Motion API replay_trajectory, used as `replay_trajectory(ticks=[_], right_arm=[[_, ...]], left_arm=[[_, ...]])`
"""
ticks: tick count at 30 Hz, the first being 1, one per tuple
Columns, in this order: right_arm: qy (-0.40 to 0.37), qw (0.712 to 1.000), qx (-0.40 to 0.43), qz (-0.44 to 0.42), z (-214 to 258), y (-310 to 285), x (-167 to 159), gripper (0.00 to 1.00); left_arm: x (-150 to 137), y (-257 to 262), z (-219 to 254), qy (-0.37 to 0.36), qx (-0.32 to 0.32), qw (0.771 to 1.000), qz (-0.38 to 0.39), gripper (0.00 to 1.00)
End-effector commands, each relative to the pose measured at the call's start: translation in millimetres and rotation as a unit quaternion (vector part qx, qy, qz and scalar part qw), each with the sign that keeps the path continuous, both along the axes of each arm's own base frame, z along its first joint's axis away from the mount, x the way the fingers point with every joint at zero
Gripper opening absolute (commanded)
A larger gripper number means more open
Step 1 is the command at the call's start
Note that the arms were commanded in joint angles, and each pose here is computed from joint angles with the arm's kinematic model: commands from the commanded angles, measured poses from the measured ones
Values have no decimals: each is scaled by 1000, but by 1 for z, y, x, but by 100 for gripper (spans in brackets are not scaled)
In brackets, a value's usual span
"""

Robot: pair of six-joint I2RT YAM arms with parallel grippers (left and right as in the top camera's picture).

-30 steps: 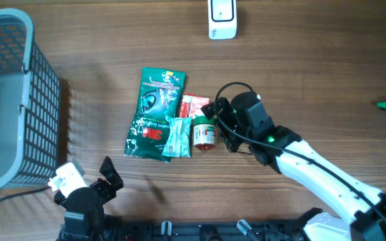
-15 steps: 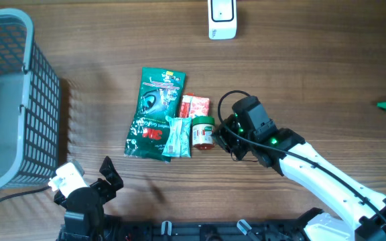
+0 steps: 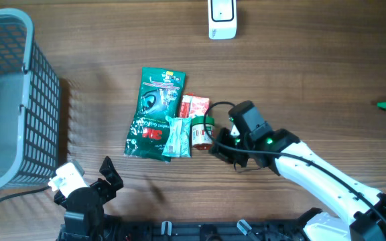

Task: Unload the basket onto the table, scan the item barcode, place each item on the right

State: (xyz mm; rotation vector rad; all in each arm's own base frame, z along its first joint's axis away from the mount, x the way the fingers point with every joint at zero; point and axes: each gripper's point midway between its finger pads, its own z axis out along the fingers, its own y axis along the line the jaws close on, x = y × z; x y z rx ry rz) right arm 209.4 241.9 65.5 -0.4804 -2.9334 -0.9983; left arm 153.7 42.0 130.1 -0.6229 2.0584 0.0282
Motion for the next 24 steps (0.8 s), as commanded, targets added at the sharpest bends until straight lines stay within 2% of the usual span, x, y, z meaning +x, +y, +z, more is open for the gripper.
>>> replay_trajectory(ticks=[1,7,11,16,24], right_arm=[[-4,1000,-21,18,-8,8,-13,4],[-15,996,-77,-40,-24,-2,-2,4],[-21,996,-75,-48,-42,8,11,4],[13,994,-74,-78,-67,14,15,4],[-13,989,-99,-107,-60,-4,28,4]], left_arm=[[0,3,0,-4,0,1000,11,100],[0,3,0,-4,-1,1000,11,100],[0,3,0,-4,0,1000,11,100],[0,3,0,-4,0,1000,11,100],[0,3,0,-4,-1,1000,11,100]])
